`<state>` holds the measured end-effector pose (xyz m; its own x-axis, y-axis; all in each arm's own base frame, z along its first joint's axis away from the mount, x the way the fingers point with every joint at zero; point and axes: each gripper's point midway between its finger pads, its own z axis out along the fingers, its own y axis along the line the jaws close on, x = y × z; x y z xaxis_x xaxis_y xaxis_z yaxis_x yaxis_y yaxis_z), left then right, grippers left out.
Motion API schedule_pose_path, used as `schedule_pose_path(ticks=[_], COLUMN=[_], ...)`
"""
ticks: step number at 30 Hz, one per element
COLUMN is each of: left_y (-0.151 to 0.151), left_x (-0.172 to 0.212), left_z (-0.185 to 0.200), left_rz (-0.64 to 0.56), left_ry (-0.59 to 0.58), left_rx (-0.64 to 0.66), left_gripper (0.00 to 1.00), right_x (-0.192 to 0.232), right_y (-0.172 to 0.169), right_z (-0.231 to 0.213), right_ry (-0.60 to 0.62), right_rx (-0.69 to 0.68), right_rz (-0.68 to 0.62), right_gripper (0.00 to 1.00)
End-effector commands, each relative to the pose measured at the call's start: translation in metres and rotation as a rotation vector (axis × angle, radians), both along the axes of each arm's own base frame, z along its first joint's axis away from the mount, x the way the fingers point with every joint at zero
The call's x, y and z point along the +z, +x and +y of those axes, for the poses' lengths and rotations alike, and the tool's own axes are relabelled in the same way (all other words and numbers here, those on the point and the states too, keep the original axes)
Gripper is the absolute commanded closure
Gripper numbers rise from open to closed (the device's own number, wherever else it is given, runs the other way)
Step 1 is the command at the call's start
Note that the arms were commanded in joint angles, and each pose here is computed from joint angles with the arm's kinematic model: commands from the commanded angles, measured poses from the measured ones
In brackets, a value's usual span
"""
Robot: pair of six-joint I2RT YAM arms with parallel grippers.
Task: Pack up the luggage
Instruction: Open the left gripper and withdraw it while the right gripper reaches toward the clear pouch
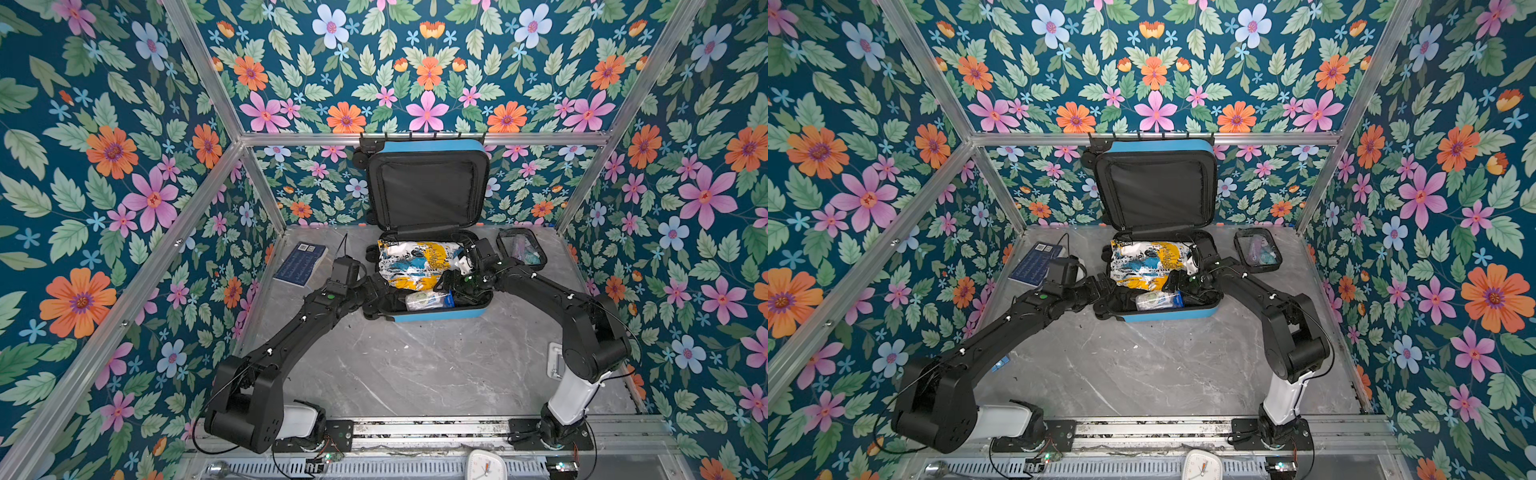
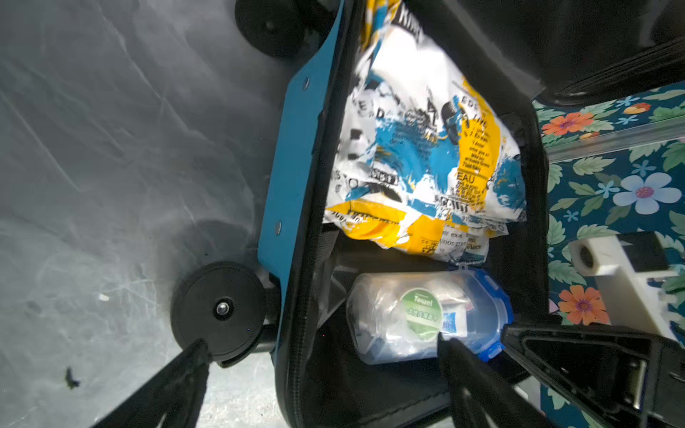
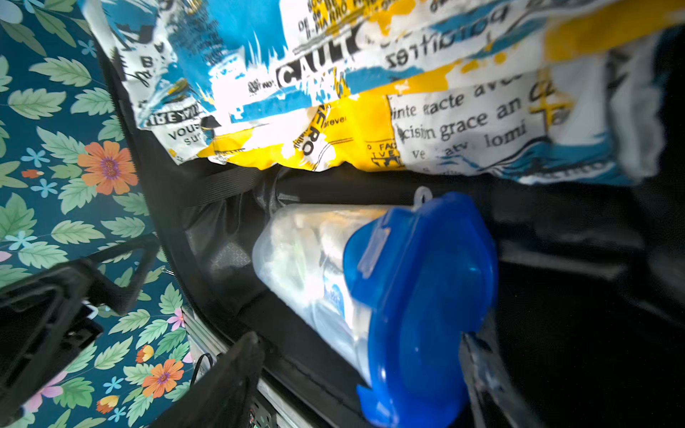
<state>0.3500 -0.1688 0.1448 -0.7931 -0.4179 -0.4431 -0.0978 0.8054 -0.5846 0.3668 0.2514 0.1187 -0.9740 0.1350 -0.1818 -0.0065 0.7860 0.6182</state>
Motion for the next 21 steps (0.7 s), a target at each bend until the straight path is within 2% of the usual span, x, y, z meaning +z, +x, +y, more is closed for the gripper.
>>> schedule_pose_path(ticks=[1,6,13,21], left_y=[0.007,0.011,0.012,0.012], left_x=[0.007,0.006,0.012,0.052], left_z=[-0.014,-0.023,-0.023,-0.005], left_rz=[-0.042,-0.041,-0.057,-0.151], left_ry=[-0.084,-0.124,-0.122,-0.025], left_rx=[-0.032,-0.053,-0.054,-0.035], left_gripper=[0.02,0.03,0.02,0.00], right_x=[0.003,0.002,0.004,0.028], right_y=[0.001,0.000,0.003,0.011], right_z=[0.010,0.022,0.029,0.003], right_ry=[0.026,0.043,0.060,-0.017], right_rx=[0.010,0.030,0.045,0.034], right_rz=[-0.003,0.007,0.007,-0.063], right_gripper=[0.17,0.17,0.17,0.10])
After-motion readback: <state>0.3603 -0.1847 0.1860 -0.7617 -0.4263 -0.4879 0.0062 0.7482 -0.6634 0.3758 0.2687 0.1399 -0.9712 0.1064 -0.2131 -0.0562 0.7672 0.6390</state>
